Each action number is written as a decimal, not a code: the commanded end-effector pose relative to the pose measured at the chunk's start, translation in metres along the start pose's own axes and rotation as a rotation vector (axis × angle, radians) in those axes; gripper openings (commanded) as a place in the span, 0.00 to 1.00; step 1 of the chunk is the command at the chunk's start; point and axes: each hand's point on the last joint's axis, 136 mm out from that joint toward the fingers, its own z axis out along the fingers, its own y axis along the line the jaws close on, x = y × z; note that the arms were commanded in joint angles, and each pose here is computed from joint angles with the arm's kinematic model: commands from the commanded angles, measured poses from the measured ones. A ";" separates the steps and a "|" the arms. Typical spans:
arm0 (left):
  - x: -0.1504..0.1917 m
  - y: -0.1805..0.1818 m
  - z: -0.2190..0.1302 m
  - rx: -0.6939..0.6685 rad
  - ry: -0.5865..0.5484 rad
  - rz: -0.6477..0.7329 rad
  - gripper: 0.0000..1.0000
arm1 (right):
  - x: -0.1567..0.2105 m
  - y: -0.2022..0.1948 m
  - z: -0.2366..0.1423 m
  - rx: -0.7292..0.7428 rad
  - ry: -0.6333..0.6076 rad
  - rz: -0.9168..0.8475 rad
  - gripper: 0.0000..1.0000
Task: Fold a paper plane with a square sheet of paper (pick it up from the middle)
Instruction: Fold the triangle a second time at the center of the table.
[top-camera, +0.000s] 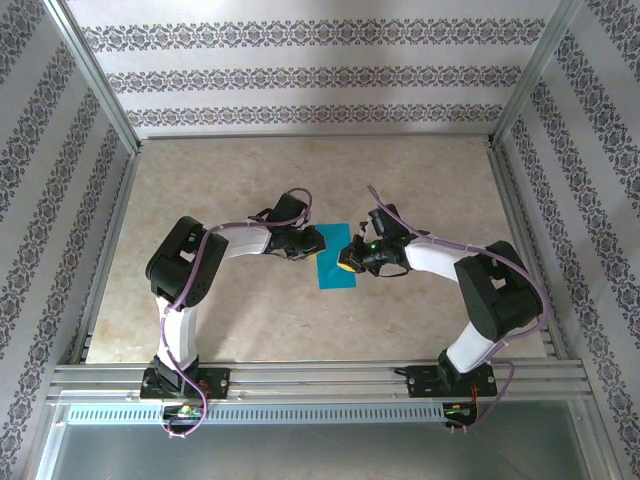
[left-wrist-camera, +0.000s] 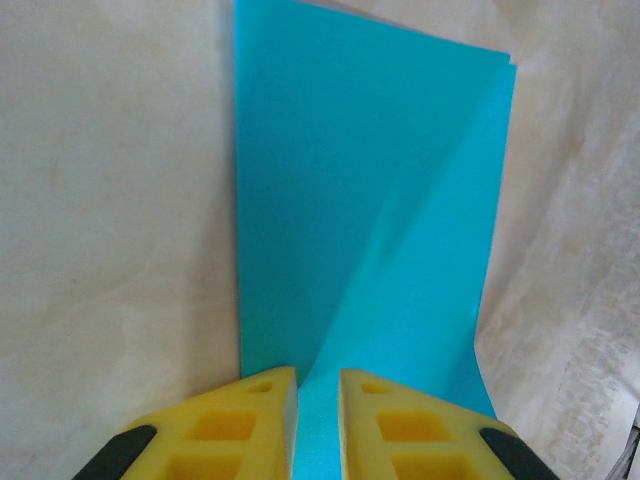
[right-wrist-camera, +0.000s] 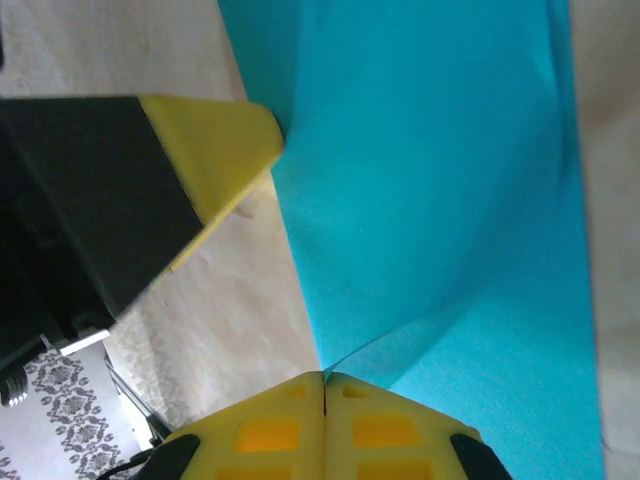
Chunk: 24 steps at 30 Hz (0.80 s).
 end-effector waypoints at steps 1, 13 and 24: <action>0.010 0.019 0.009 -0.042 0.042 -0.043 0.19 | -0.008 0.010 0.009 -0.016 -0.005 -0.051 0.03; 0.003 -0.005 -0.002 0.012 0.049 -0.020 0.18 | -0.016 0.004 0.040 0.064 0.006 -0.104 0.03; -0.016 -0.003 -0.003 -0.073 0.046 0.025 0.19 | -0.015 -0.002 0.043 0.071 0.006 -0.107 0.03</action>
